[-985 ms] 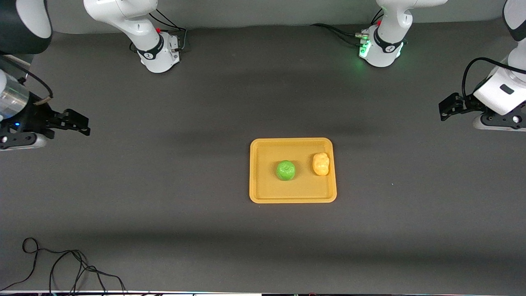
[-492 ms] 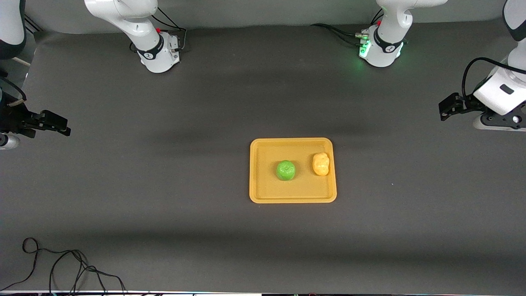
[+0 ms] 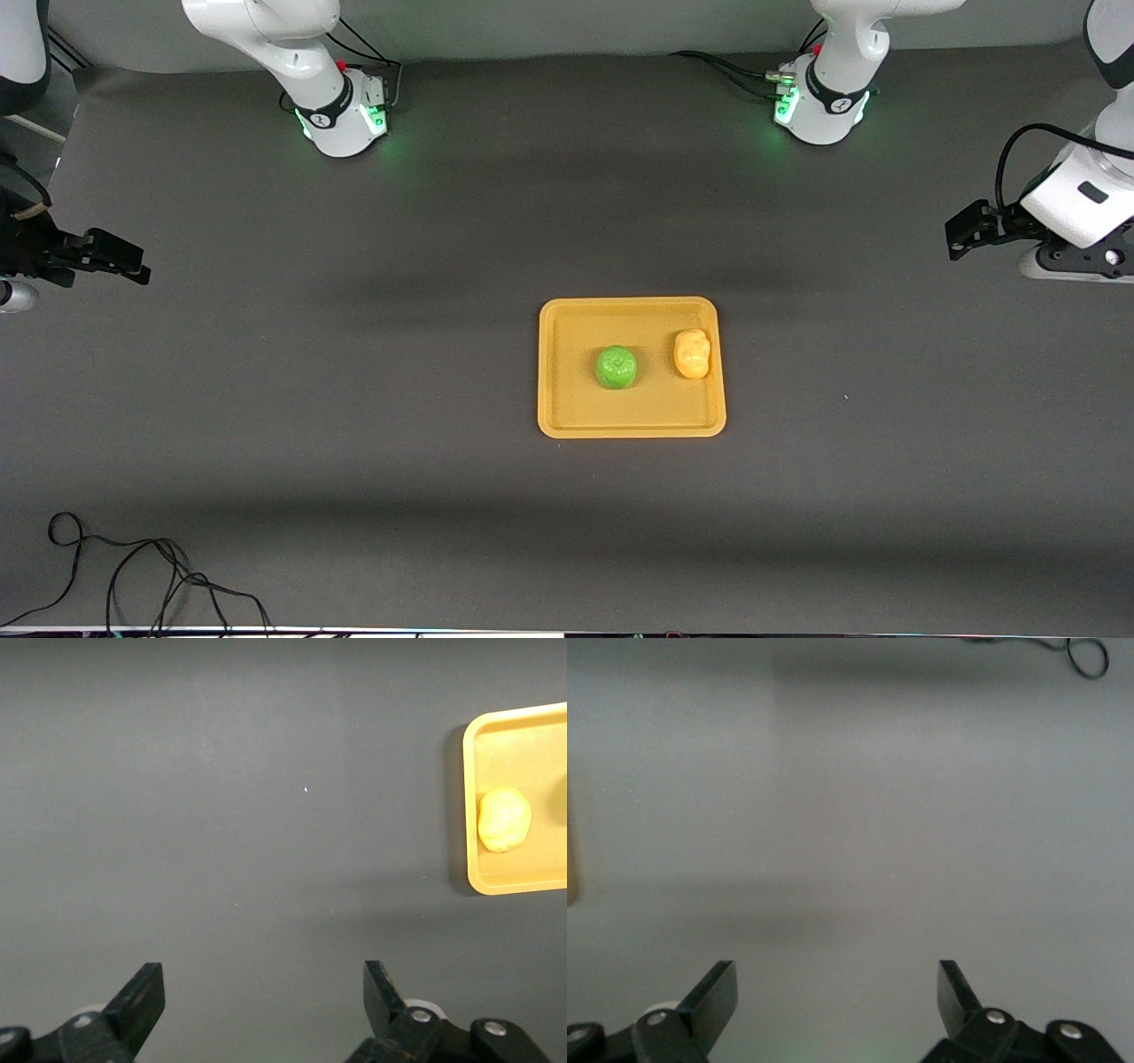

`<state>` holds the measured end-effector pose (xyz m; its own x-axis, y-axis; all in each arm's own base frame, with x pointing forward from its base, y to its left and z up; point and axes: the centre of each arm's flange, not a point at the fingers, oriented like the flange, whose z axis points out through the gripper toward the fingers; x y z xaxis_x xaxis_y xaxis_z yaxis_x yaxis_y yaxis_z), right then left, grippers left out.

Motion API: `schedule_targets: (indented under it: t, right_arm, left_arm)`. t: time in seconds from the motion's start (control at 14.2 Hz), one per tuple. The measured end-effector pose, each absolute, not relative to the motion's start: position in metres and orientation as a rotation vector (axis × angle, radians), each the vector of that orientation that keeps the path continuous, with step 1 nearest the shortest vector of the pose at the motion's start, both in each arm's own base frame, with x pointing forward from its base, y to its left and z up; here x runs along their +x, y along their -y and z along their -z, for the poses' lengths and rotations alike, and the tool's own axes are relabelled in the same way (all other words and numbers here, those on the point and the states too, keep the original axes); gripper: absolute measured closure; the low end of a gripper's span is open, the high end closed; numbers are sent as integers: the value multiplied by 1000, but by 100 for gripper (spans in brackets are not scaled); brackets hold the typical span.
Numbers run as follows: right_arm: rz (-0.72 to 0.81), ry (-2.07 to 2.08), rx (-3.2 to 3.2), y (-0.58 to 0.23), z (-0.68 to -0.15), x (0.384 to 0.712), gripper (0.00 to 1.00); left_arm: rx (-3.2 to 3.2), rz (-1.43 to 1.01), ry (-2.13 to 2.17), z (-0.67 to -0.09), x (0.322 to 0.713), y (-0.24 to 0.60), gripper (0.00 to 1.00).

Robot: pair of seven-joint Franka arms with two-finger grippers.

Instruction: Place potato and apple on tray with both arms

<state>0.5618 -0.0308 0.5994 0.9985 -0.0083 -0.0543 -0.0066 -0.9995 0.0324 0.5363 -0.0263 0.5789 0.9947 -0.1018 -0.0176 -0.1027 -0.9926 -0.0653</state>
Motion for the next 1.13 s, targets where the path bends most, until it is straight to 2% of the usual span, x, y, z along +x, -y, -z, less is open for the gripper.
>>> schedule_targets:
  t: [1.13]
  right_arm:
    - [134,22,3161,25,-604,556,0]
  left_arm:
    - [-3084,-23,-146,-579,536,24,0]
